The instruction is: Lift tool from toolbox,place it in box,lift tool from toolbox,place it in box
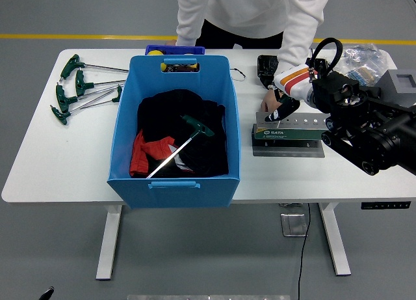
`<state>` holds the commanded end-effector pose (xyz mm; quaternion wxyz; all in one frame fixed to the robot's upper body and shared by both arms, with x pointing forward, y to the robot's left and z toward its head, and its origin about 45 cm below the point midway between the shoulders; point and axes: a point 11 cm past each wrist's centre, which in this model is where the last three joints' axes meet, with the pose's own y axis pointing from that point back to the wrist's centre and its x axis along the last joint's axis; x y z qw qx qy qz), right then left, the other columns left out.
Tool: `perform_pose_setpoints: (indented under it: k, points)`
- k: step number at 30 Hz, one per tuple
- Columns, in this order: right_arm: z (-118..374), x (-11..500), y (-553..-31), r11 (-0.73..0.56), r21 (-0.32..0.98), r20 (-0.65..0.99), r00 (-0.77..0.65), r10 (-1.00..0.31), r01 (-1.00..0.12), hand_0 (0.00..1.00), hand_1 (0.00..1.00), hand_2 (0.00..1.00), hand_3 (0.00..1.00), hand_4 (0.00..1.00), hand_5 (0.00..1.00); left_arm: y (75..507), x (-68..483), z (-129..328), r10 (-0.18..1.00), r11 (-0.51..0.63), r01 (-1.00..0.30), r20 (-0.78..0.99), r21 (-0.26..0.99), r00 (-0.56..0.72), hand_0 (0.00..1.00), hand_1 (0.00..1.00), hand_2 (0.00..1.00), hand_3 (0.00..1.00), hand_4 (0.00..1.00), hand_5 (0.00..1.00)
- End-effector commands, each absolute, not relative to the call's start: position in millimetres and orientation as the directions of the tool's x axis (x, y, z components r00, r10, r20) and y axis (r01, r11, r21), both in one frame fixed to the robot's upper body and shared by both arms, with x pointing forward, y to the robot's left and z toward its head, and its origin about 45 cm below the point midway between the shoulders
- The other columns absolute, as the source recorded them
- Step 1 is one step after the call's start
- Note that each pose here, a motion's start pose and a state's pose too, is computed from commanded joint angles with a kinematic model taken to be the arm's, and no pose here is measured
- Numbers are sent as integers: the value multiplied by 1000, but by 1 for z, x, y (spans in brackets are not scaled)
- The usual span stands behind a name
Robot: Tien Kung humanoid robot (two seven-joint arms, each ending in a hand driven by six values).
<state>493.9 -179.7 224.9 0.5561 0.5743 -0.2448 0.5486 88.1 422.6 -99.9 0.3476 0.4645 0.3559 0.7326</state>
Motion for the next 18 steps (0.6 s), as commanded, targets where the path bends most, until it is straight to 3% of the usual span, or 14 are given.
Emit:
perform_pose_setpoints:
  k: [2, 3, 8, 9, 14, 15, 18]
  points:
    - [224, 494, -180, -259, 374, 900, 282, 332, -890, 747, 607, 600, 463, 998, 723, 423, 88, -100, 840, -505, -179, 434, 844, -326, 685, 617, 677, 693, 738, 625]
    - [224, 494, -180, -258, 375, 900, 283, 332, -890, 741, 590, 585, 412, 998, 723, 423, 88, -100, 840, -506, -178, 434, 844, -326, 684, 617, 676, 692, 738, 627]
    - [223, 494, -181, -252, 385, 894, 291, 341, -888, 741, 590, 585, 412, 998, 723, 423, 89, -100, 839, -506, -180, 433, 844, -328, 684, 617, 676, 692, 738, 627]
    - [222, 494, -182, -249, 387, 893, 293, 342, -888, 732, 568, 566, 364, 998, 723, 423, 89, -100, 839, -506, -180, 433, 844, -328, 683, 616, 674, 690, 736, 621]
    - [222, 494, -183, -241, 393, 888, 298, 350, -888, 732, 568, 566, 364, 998, 723, 423, 89, -100, 839, -507, -180, 434, 843, -329, 683, 616, 674, 690, 736, 621]
    - [222, 494, -183, -241, 392, 888, 297, 351, -888, 725, 514, 496, 330, 998, 725, 423, 89, -99, 839, -507, -180, 434, 843, -329, 683, 614, 672, 688, 732, 615]
    - [222, 495, -184, -239, 393, 886, 296, 356, -888, 725, 514, 496, 330, 998, 725, 423, 89, -100, 838, -507, -180, 434, 843, -330, 683, 614, 672, 688, 732, 615]
